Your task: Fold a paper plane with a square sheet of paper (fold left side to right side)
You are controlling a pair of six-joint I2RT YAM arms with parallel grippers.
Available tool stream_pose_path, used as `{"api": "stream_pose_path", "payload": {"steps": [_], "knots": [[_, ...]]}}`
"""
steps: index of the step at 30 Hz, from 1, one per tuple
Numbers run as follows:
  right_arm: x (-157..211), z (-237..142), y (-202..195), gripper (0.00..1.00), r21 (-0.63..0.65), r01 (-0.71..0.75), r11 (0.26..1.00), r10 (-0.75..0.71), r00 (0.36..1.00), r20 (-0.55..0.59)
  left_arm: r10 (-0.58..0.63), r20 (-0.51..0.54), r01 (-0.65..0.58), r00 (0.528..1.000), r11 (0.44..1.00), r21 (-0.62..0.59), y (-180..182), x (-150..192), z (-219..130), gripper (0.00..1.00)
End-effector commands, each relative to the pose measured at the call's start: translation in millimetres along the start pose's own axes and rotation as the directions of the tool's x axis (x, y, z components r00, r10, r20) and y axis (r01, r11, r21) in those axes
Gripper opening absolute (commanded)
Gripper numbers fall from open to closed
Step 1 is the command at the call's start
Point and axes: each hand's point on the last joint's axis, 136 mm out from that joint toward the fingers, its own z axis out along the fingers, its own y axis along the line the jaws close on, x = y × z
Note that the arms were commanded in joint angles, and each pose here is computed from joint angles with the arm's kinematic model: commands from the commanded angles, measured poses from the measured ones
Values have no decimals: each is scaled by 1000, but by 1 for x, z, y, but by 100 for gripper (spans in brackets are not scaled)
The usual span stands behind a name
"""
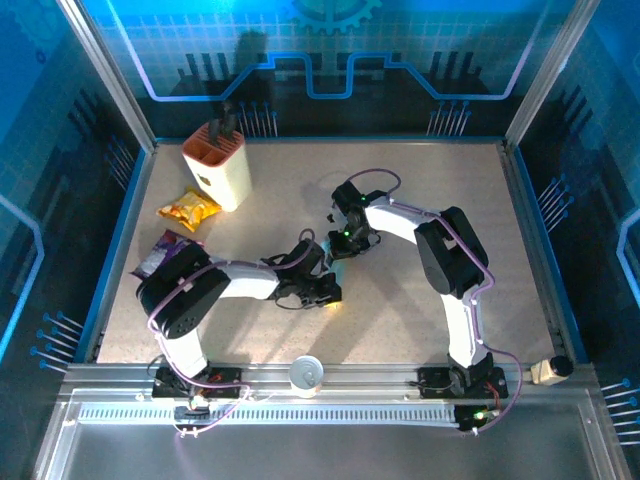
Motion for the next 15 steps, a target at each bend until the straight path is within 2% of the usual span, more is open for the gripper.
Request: {"api": "stream_pose_path", "payload": {"steps": [1, 6, 10, 14, 15], "knots": [[60, 53, -74, 0, 286, -6, 958, 70, 975, -212, -93, -106, 77, 990, 987, -144, 46, 47, 1, 0], [56, 52, -70, 0, 267, -9, 964, 65, 978, -201, -91, -88, 82, 992, 992, -95, 38, 49, -6, 0], [41, 43, -51, 0, 180, -9, 984, 35, 989, -143, -46, -54, 45, 997, 999, -23, 14, 39, -19, 0], [14, 13, -23, 13, 87, 19, 996, -16, 999, -34, -14, 24, 13, 1000, 998, 55, -7, 19, -42, 3], [7, 2, -15, 19, 64, 31, 997, -31, 1000, 0, -7, 52, 4, 999, 998, 64, -10, 12, -49, 5]]}}
